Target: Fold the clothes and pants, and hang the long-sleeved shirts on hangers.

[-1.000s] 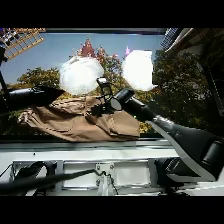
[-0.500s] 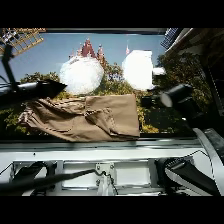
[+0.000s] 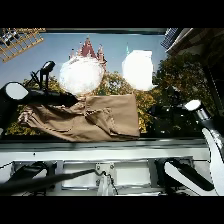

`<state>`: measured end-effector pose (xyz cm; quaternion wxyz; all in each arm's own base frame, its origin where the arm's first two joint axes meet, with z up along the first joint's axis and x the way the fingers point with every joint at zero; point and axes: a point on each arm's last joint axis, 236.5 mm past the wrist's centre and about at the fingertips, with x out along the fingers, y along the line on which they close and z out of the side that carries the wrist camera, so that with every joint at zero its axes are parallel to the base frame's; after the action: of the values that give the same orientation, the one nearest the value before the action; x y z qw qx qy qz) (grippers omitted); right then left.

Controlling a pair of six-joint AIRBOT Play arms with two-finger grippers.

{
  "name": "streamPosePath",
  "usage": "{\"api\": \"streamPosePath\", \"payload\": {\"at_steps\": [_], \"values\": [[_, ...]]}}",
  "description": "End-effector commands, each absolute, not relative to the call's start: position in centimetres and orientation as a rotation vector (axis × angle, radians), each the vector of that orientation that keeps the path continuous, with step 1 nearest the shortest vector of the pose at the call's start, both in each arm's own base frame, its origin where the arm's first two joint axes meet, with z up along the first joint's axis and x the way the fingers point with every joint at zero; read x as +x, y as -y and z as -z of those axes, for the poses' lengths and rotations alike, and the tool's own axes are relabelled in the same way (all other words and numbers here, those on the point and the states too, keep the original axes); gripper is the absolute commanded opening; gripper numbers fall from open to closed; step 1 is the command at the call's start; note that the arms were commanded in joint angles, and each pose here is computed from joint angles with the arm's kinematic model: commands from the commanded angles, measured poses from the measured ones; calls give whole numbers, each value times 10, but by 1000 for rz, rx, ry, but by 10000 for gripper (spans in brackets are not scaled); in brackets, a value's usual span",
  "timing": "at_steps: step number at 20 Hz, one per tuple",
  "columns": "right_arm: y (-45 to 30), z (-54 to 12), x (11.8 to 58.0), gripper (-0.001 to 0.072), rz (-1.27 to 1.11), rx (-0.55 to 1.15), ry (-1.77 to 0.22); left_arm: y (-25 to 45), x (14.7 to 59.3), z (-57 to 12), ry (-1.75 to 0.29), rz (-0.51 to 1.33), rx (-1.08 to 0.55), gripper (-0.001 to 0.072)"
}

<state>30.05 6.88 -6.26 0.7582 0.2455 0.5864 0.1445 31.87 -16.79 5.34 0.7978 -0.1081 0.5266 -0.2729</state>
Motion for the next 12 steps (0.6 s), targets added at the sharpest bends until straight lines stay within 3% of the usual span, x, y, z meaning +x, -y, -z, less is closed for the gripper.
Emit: {"api": "streamPosePath", "payload": {"at_steps": [1,10,11,12], "values": [[-90,76,312,479,-425,648,-1246,161,309,-24,-1209,532,-223,344],[-139,108,310,464,-477,704,-1323,164,283,7,-1307,511,-301,344],[-147,109,309,442,-487,704,-1330,163,283,8,-1307,510,-300,345],[-156,107,306,357,-505,706,-1335,163,284,8,-1303,512,-295,345]]}}
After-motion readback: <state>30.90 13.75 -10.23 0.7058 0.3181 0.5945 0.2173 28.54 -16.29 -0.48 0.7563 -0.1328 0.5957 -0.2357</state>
